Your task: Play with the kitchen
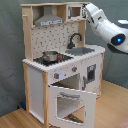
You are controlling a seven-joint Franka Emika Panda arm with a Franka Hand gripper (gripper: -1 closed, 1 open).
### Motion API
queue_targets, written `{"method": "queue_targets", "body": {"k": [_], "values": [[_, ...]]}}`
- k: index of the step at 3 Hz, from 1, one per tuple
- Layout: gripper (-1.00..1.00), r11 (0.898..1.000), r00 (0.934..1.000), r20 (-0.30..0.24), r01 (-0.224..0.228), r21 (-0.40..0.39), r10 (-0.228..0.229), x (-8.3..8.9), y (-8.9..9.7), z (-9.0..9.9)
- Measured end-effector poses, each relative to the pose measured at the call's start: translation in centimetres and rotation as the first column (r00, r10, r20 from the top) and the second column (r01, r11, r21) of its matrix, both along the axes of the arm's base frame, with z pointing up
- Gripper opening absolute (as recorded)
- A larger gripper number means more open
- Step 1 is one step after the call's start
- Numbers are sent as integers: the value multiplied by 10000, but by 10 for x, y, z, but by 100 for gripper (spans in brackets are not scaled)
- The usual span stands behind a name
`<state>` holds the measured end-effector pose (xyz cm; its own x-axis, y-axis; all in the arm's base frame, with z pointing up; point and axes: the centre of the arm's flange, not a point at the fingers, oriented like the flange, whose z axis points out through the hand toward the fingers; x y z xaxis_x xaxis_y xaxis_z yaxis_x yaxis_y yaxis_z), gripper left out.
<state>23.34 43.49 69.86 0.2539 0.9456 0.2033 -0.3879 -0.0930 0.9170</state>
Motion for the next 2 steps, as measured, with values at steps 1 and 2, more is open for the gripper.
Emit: {"method": "queue_targets", "body": {"k": [1, 2], "values": [[100, 9933, 10000, 23, -49, -1158, 52, -27, 22, -23], [100, 9671, 9999, -149, -40, -2543, 2, -45, 46, -54]]}}
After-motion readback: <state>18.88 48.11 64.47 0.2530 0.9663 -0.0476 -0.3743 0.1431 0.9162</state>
